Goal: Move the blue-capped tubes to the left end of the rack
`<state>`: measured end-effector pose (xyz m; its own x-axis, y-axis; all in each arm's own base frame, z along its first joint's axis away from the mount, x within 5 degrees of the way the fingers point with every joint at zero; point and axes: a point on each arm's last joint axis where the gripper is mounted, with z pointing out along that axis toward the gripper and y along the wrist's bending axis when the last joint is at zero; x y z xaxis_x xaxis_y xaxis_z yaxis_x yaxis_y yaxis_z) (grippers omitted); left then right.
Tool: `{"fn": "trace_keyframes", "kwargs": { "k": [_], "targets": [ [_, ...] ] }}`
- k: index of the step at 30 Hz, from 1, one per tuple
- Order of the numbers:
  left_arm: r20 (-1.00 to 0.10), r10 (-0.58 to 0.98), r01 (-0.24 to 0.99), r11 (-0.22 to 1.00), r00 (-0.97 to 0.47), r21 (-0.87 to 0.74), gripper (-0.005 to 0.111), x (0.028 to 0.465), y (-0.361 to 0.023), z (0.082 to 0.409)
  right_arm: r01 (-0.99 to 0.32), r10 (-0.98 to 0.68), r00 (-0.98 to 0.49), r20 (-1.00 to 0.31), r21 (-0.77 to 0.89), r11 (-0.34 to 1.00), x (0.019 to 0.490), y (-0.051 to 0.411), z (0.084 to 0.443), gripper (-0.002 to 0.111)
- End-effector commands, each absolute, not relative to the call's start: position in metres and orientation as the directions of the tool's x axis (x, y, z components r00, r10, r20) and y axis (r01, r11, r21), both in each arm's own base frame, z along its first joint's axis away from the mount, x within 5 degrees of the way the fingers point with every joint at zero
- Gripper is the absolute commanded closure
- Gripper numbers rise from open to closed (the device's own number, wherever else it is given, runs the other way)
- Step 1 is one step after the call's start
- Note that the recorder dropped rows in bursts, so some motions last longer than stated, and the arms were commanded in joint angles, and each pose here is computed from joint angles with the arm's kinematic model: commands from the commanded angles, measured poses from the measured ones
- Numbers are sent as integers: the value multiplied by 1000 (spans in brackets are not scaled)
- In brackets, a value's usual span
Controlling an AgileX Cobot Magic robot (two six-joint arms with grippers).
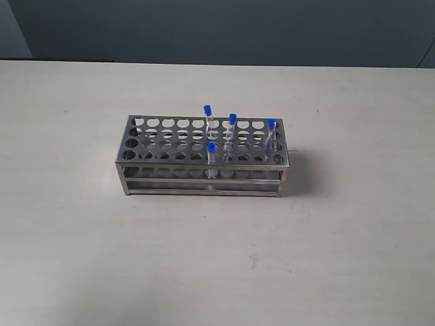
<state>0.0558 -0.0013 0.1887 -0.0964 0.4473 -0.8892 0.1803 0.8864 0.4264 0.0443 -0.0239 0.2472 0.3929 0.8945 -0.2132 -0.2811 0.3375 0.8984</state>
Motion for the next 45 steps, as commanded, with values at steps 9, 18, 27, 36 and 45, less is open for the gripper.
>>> {"fn": "trace_keyframes", "kwargs": {
  "k": [9, 18, 27, 36, 45],
  "targets": [
    [-894, 439, 184, 890, -91, 418, 106, 56, -2, 191, -481, 874, 485, 23, 842, 245, 31, -35, 261, 109],
    [-894, 439, 184, 890, -91, 418, 106, 56, -2, 191, -305, 639, 381, -668, 562, 769, 34, 3, 321, 109],
    [-894, 439, 184, 890, -89, 418, 106, 56, -2, 191, -219, 186, 252, -950, 132, 967, 99, 15, 391, 109],
    [-893, 441, 184, 889, -88, 420, 106, 56, -2, 191, -468, 150, -276, -949, 269, 842, 225, 54, 373, 109],
    [-893, 441, 184, 889, -88, 420, 106, 56, -2, 191, 158, -375, -260, -890, -423, 892, 312, 36, 340, 109]
  ]
}}
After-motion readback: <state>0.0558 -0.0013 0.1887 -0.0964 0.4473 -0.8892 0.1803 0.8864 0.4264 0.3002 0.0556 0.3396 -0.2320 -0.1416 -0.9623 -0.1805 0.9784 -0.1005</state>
